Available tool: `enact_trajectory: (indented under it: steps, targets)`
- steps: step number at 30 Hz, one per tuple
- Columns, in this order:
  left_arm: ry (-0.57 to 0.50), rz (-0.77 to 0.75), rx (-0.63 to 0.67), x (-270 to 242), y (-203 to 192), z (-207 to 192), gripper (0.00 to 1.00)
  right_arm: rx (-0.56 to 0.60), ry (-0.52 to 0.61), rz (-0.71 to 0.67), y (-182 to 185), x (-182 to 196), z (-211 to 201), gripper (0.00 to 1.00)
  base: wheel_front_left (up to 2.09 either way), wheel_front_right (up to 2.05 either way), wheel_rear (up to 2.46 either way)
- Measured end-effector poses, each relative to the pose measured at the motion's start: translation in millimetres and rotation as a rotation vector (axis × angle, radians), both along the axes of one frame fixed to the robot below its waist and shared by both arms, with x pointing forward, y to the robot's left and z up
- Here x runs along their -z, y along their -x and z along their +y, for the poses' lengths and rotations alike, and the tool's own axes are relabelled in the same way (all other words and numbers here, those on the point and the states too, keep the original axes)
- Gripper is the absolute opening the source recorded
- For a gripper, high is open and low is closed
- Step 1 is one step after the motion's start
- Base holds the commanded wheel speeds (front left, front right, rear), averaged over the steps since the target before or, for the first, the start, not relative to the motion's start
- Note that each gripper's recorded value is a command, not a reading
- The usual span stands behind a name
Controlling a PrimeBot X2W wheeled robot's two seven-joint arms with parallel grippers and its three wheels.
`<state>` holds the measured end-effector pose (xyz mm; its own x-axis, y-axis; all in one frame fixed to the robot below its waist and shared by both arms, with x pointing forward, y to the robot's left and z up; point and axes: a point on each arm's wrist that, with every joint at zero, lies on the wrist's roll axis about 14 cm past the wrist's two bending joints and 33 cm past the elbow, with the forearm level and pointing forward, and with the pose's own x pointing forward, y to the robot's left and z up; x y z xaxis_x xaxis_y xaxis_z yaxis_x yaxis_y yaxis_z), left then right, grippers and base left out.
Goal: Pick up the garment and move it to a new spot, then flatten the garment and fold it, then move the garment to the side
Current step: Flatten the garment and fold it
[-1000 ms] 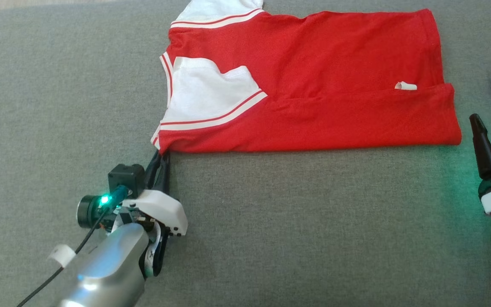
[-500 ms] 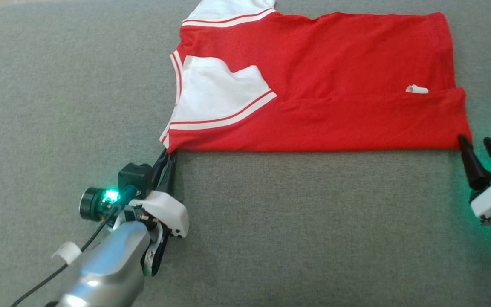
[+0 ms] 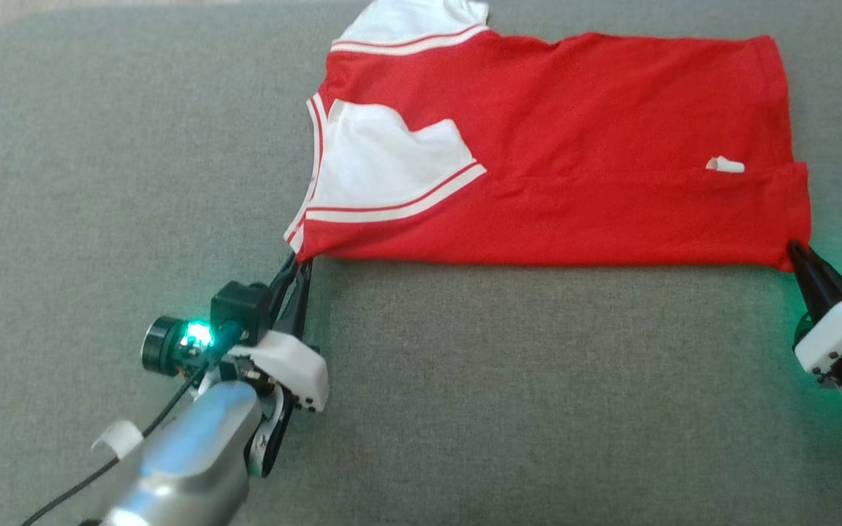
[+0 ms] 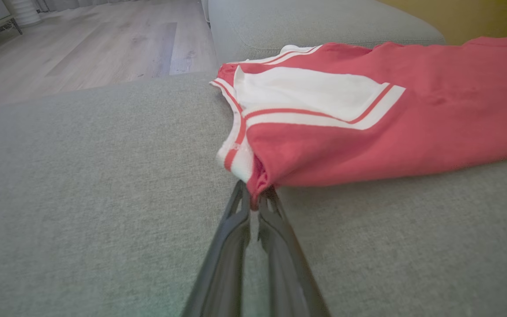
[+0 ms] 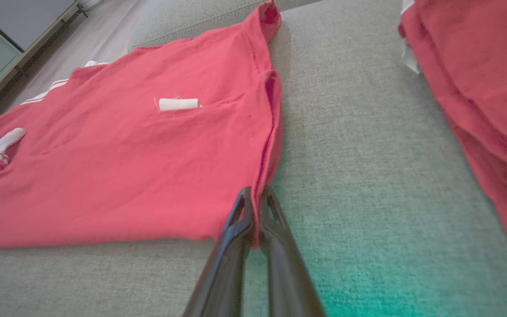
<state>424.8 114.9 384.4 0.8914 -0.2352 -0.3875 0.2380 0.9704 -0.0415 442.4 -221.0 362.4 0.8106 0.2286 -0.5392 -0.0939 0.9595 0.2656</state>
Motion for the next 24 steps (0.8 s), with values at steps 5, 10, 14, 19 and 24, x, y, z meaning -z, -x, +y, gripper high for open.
enact_trajectory:
  steps: [5, 10, 14, 19, 24]
  targets:
    - [0.002, -0.012, 0.014, -4.4, 16.2, 1.0, 0.0, 0.002, 0.003, -0.032, 11.5, -10.4, -6.0, 0.0, 0.0, 0.0, 0.0]
    - [0.001, 0.006, 0.018, 0.9, 44.4, 2.7, 0.0, 0.0, 0.005, -0.035, 34.8, -13.5, -13.1, 0.0, 0.0, 0.0, 0.0]
    - [0.008, 0.007, 0.027, 0.0, 64.2, 0.8, 0.0, -0.002, 0.006, -0.046, 48.5, -18.5, -18.8, 0.0, 0.0, 0.0, 0.0]
    - [0.009, 0.011, 0.039, -3.0, 90.0, -0.1, 0.0, -0.012, 0.014, -0.039, 70.3, -17.7, -24.5, 0.0, 0.0, 0.0, 0.0]
    - [0.008, 0.032, 0.045, -6.5, 113.9, -0.7, 0.0, -0.026, 0.015, -0.015, 96.1, -13.5, -25.9, 0.0, 0.0, 0.0, 0.0]
